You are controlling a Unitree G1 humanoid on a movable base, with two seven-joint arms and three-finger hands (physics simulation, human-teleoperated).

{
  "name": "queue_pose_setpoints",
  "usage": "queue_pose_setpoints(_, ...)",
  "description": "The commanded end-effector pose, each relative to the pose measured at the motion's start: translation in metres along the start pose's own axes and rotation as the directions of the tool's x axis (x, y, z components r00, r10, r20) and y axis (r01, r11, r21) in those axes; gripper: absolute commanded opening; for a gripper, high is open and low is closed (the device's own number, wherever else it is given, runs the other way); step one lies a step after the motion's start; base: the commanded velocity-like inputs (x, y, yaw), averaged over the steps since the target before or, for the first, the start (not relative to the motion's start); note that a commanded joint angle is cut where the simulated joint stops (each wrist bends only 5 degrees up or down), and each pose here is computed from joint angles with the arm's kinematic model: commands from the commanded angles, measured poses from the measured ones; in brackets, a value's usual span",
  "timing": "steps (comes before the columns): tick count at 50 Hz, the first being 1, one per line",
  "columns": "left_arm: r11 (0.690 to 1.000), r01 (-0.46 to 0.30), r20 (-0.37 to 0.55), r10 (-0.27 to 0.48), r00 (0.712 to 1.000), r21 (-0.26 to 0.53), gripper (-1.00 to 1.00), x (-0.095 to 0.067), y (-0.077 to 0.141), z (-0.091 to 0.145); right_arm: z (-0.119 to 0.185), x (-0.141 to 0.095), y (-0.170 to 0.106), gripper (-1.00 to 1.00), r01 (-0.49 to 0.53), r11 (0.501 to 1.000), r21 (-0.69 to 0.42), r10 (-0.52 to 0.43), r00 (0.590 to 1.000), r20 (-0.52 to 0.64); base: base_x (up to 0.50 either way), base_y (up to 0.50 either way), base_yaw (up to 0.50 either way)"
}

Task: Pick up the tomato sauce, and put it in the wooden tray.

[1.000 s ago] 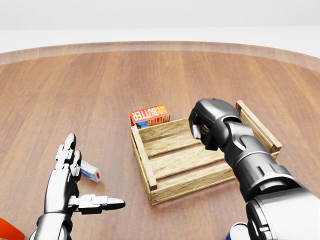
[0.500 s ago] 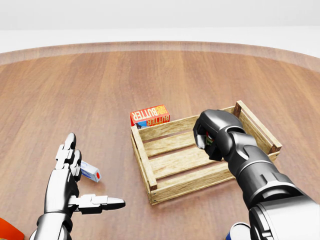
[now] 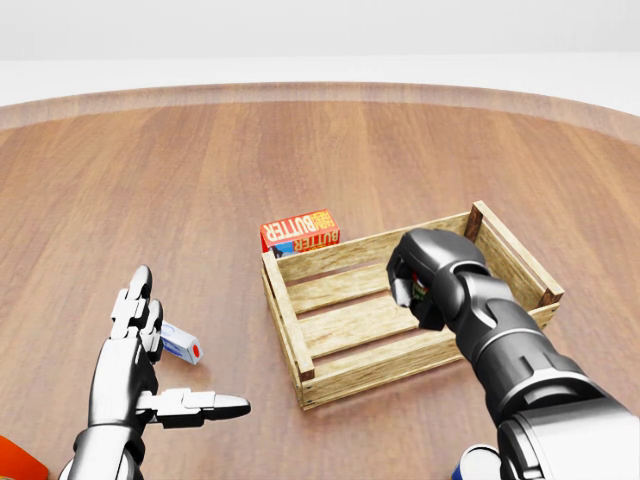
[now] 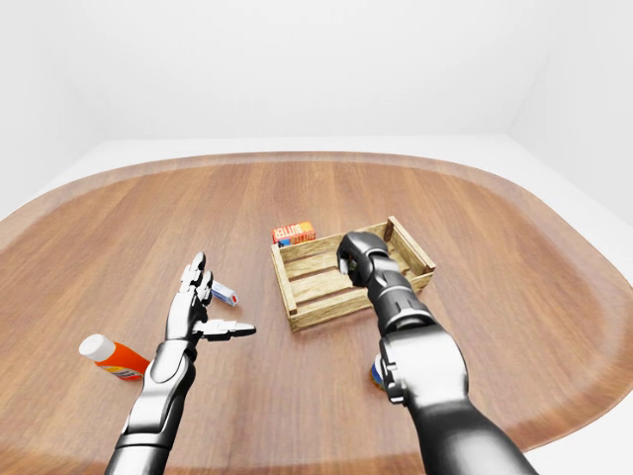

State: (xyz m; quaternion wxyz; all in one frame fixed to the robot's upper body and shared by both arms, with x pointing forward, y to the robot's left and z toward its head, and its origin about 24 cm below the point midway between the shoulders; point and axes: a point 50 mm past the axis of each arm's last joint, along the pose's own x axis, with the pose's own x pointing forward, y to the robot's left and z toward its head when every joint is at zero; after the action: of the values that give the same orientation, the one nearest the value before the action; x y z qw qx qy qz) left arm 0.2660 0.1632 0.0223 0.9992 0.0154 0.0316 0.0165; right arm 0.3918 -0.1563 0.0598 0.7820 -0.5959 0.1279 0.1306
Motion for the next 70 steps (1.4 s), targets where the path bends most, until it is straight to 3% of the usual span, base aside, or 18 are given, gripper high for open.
queue_pose_setpoints(1, 1.0, -0.001, 0.0, 0.001, 1.0, -0.001, 1.0, 0.0, 0.0, 0.0, -0.001, 0.0, -0.001, -1.0, 0.015, 1.0, 0.01, -0.015, 1.0, 0.0, 0.0, 0.0, 0.0)
queue_pose_setpoints(70, 1.0, 0.001, 0.0, -0.001, 1.0, -0.002, 1.0, 0.0, 0.0, 0.0, 0.008, 0.0, 0.009, -1.0, -0.002, 1.0, 0.025, 0.002, 1.0, 0.02, 0.0, 0.0, 0.0)
